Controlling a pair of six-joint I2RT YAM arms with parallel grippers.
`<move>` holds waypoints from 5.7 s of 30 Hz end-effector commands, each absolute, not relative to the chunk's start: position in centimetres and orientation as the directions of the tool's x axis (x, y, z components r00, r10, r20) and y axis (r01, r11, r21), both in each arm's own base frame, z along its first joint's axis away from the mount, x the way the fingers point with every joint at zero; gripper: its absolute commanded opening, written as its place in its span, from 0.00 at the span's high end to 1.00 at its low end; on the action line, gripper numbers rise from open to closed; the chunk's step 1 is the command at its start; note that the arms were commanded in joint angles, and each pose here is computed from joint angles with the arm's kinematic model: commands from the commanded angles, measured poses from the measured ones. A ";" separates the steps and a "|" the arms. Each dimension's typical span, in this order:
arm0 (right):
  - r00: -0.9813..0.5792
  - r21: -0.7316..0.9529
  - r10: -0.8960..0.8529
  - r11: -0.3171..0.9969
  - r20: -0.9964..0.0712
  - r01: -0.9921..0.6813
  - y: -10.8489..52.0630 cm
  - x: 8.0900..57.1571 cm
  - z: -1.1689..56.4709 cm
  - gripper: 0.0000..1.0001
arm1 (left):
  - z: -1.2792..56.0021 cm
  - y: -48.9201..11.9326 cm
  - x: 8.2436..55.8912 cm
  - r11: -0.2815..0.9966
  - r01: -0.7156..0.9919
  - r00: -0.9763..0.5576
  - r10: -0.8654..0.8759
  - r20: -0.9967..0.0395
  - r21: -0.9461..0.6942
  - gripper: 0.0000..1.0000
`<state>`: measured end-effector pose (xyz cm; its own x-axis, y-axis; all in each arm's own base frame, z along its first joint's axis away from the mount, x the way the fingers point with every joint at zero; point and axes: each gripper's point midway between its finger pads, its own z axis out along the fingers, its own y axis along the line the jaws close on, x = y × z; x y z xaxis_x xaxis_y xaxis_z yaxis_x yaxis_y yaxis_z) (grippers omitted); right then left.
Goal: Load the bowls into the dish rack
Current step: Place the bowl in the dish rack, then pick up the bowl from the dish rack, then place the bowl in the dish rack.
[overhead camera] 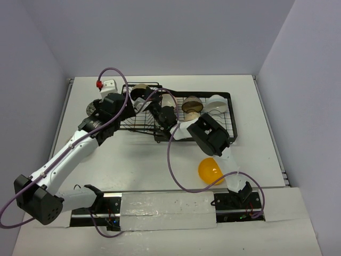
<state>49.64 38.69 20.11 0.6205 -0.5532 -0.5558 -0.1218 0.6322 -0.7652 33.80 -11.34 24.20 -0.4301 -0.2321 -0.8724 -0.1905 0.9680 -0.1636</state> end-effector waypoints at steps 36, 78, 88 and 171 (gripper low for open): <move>0.602 -0.694 -0.535 0.719 -0.593 -0.046 35.0 48.7 23.2 0.49 | 24.5 -11.6 35.0 0.955 -0.183 -0.430 -0.292 -0.854 -0.234 0.07; -0.098 -0.122 -0.518 0.374 -0.850 -0.919 44.4 42.1 22.3 0.41 | 25.9 -4.0 36.1 0.860 -0.360 -0.299 -0.474 -0.828 -0.362 0.08; -0.153 -0.115 -0.590 0.391 -0.793 -0.913 43.5 43.0 17.2 0.41 | 25.4 -4.4 36.2 0.865 -0.351 -0.325 -0.472 -0.819 -0.359 0.09; -0.282 0.451 0.382 0.488 -0.880 -0.747 37.9 46.6 26.5 0.73 | 24.0 -6.0 36.5 0.886 -0.305 -0.402 -0.452 -0.796 -0.349 0.11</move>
